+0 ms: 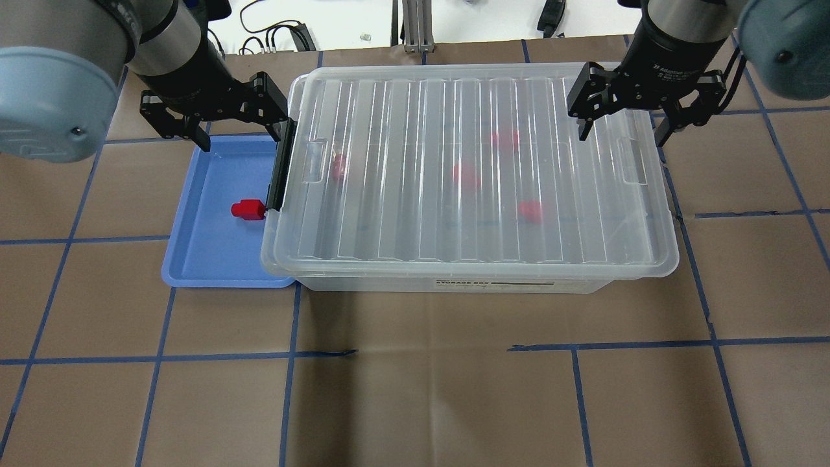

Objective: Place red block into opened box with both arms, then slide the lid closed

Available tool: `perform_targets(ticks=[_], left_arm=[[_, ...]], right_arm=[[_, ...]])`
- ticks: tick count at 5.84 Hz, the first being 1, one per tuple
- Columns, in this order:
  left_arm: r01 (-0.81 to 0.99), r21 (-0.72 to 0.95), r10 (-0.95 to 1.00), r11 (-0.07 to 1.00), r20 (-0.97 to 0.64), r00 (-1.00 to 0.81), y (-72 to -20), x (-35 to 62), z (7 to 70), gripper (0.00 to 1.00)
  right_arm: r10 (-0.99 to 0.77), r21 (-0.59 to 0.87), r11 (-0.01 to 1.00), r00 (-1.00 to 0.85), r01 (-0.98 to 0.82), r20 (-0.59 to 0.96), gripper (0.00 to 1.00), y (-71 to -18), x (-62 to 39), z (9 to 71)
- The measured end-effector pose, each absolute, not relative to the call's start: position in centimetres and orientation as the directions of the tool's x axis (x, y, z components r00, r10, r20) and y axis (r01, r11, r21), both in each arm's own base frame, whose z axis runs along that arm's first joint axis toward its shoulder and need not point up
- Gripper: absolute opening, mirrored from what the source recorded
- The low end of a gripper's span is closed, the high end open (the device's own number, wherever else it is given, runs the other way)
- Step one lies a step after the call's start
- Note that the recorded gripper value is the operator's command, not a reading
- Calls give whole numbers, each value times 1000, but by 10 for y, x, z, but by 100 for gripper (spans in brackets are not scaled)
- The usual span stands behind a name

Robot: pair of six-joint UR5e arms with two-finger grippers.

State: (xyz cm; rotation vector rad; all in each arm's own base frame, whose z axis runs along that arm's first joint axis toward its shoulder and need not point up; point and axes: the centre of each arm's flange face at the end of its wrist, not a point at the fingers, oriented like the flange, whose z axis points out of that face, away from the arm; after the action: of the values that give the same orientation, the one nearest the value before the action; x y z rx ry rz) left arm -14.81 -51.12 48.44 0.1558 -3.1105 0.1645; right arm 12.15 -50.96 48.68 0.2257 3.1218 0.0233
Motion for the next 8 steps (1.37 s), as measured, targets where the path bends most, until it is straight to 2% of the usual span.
perform_targets(ticks=[4, 8], left_arm=[[-99, -104, -97, 990, 26, -995, -511, -148, 484, 99], [-99, -102, -97, 990, 26, -995, -510, -148, 483, 99]], right_arm=[[114, 25, 993, -993, 114, -10, 100, -516, 114, 473], [30, 67, 997, -999, 27, -43, 100, -530, -6, 400]])
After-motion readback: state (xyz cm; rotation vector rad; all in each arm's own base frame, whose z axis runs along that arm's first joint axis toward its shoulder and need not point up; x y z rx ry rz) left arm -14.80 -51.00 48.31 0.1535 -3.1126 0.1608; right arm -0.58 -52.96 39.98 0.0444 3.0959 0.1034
